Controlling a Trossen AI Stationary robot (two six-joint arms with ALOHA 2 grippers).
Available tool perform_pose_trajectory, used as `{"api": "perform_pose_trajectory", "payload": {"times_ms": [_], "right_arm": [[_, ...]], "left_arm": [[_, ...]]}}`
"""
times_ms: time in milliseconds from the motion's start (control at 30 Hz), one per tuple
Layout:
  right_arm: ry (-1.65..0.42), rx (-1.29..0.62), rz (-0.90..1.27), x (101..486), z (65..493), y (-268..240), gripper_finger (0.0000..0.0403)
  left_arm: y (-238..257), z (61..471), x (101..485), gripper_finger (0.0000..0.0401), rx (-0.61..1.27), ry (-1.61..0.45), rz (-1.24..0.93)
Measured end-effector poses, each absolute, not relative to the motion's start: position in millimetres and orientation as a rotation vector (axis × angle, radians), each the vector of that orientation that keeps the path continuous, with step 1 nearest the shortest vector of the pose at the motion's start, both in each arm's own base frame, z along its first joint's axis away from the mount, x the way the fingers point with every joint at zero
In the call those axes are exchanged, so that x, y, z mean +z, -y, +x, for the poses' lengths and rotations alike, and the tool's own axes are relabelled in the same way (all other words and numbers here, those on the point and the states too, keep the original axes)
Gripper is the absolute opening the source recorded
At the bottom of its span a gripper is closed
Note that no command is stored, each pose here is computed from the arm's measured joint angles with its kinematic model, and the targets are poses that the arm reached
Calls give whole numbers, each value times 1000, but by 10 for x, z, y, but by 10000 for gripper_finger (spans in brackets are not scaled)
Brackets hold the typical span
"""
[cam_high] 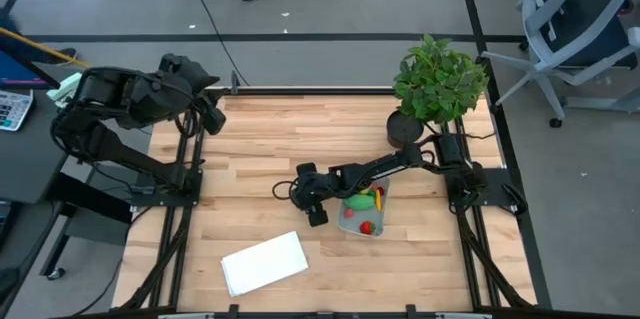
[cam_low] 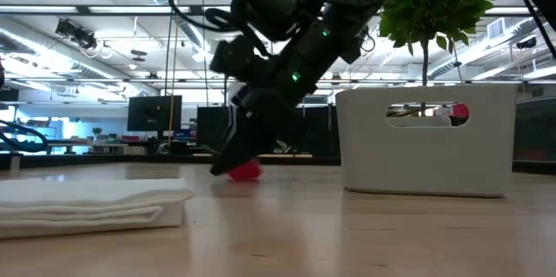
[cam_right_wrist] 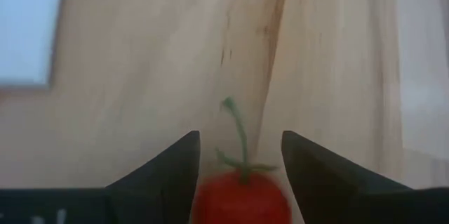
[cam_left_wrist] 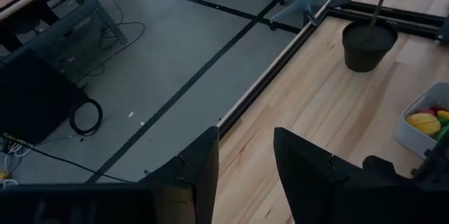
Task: Pick and placing Produce into tupperware
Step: Put the red strawberry into the gray bin
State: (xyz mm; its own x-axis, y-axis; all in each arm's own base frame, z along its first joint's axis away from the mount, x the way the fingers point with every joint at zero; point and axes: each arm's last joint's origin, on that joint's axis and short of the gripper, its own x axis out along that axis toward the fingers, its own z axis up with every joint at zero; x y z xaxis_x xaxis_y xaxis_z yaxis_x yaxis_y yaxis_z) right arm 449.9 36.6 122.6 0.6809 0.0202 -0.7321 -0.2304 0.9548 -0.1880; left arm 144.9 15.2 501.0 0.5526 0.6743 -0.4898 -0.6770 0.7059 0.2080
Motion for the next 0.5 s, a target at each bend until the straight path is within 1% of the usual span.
{"api": "perform_pose_trajectory", "payload": {"times_ms": [133,267,367,500], "right_arm": [[-809,126,-275,1168,4520,-325,205],[-808,115,-272,1140,4530,-283,189],[-810,105,-266,1123,4537,-247,164],[-819,78,-217,1118,4534,-206,116]], "left_arm": [[-150,1494,4995,137,799,-589,1],[-149,1488,4987,136,799,-600,6],[-150,1486,4982,140,800,-607,10],[-150,1482,4981,144,800,-609,11]]}}
